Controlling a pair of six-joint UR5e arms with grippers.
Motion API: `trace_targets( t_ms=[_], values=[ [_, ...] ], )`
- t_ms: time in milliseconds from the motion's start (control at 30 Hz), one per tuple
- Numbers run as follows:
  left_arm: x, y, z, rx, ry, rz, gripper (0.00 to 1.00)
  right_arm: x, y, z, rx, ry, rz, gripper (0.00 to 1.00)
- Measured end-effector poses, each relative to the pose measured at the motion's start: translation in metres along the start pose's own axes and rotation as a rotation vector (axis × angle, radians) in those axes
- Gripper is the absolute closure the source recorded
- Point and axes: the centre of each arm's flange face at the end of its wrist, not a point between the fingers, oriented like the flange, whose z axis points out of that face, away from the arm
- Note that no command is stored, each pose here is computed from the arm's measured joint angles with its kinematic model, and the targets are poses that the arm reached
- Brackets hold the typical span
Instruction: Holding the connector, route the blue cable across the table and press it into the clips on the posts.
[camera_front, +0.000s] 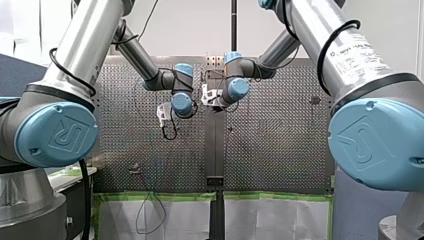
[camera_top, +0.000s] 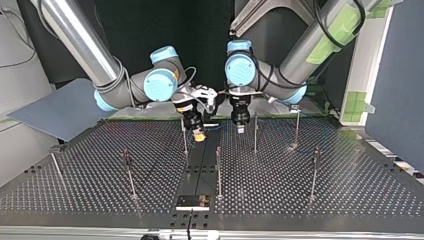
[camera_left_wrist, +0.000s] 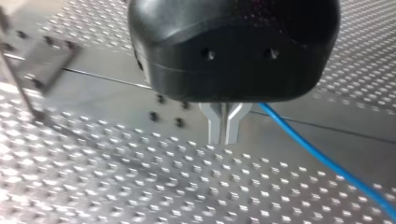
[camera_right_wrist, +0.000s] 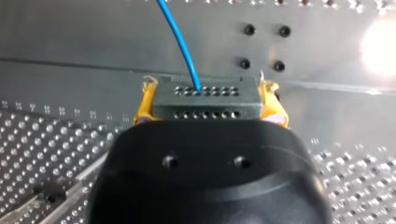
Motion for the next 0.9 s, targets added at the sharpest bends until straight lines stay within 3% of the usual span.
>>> trace_targets(
  t_ms=[200,467,900],
  values=[
    [-0.029,-0.003,-0.01,0.008,-0.03,-0.014,1.0,0.013,0.001,-0.018,-0.002,0.009,0.024,1.0],
    [-0.066,-0.009,-0.028,0.024,-0.066,-0.023,1.0,0.055,0.001,-0.042,0.001,0.067,0.061,1.0],
    [-0.122,-0.013,-0.057,0.054,-0.127,-0.026,1.0,0.124,-0.001,-0.084,0.005,0.171,0.067,1.0]
  ],
)
